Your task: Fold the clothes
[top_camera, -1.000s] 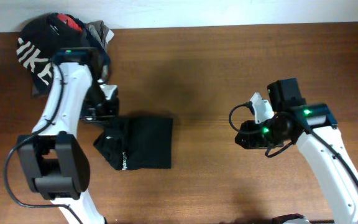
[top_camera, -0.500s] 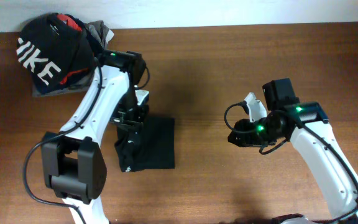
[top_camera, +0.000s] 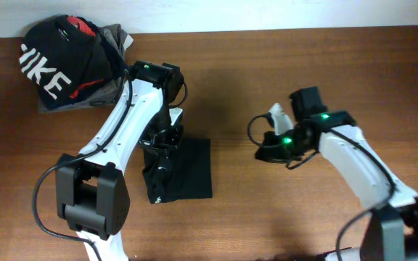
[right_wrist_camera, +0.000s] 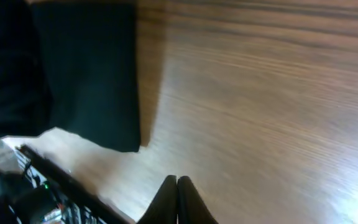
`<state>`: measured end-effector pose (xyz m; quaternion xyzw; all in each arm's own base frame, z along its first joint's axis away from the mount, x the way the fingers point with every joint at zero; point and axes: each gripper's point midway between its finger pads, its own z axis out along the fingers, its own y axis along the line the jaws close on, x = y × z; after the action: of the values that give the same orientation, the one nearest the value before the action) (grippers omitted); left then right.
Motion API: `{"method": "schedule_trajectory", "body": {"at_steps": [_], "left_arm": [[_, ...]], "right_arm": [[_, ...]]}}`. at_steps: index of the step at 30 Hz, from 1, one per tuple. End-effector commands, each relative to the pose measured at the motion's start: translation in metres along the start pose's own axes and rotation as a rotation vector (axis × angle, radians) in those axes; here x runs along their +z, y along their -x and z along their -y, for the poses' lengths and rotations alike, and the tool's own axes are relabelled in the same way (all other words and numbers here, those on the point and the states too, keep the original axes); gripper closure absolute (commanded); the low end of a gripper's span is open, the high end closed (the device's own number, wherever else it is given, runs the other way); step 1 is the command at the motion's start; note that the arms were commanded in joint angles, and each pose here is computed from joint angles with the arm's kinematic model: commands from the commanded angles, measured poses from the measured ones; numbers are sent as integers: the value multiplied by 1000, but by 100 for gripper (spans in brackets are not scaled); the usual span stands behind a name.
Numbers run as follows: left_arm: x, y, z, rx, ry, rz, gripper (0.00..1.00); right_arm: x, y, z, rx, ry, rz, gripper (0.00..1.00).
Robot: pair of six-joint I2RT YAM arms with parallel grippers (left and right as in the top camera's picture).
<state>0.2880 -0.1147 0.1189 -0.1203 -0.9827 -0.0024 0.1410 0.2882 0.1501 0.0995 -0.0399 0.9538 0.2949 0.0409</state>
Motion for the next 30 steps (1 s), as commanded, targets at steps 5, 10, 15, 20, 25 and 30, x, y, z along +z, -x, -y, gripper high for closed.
{"method": "schedule_trajectory", "body": {"at_steps": [5, 10, 15, 20, 25, 30], "left_arm": [[-2, 1, 8, -18, -35, -2, 100], [-1, 1, 10, -37, -32, -2, 100], [-1, 0, 14, -26, -32, -3, 100], [-1, 0, 28, -4, -69, 1, 100], [0, 2, 38, 22, -69, 12, 100], [-1, 5, 55, 43, -129, 27, 100]], "right_arm": [[67, -4, -21, 19, 53, -104, 96], [112, -7, -30, 22, 57, -142, 96], [132, -12, -41, -4, 67, -161, 96], [139, -14, -54, -21, 80, -154, 96], [142, -16, -58, -29, 76, -152, 96], [142, -15, -58, -31, 78, -149, 96]]}}
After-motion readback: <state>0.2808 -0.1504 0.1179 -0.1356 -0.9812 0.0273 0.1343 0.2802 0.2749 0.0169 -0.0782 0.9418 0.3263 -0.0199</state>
